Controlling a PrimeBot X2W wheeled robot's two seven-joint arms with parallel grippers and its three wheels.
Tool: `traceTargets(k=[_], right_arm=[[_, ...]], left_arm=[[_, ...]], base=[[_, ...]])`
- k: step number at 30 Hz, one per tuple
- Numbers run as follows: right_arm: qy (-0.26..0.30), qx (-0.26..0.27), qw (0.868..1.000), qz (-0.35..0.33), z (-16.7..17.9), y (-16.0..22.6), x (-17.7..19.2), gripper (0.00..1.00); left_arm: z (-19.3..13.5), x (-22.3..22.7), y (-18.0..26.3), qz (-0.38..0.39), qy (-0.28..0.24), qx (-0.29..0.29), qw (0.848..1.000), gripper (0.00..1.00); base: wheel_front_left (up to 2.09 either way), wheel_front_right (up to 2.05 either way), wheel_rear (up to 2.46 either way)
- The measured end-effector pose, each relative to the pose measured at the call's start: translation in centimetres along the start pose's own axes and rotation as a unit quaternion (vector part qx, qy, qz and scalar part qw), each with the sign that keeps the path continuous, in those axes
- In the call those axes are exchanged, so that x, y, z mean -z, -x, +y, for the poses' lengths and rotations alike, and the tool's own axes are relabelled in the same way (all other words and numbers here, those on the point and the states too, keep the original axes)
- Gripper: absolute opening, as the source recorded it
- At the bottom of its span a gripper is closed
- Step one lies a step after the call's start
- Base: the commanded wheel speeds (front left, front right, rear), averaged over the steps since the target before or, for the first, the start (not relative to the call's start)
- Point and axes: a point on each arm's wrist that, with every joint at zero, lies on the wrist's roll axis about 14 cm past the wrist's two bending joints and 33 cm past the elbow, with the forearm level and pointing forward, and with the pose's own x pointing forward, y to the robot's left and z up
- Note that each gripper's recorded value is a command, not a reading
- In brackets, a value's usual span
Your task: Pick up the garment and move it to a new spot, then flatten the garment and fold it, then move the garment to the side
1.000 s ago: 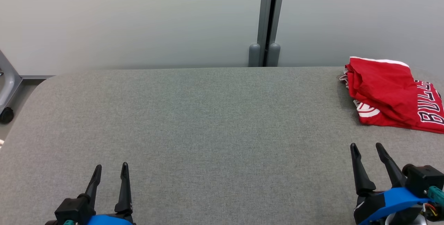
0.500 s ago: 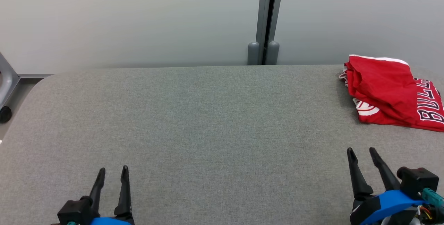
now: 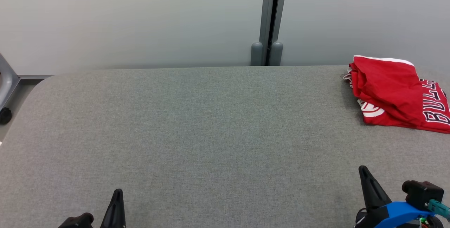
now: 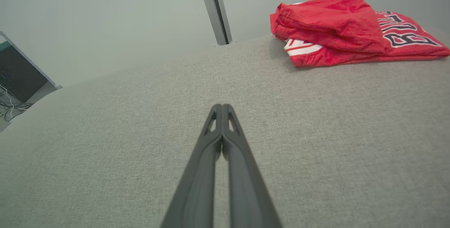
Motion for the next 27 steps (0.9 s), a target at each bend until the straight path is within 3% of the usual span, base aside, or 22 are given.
traceTargets(k=[11, 27], right_arm=[[-0.097, 0.004, 0.995, -0.008, -0.2, -0.1, -0.4, 0.0], [-0.216, 0.003, 0.976, -0.019, -0.3, -0.4, -1.1, 0.0]], left_arm=[[0.4, -0.9, -0.6, -0.005, 0.095, -0.016, 0.995, 0.0], [0.4, -2.5, -1.7, -0.018, 0.213, -0.019, 0.977, 0.0]], base=[[0.0, 0.0, 0.0], [0.0, 0.0, 0.0]])
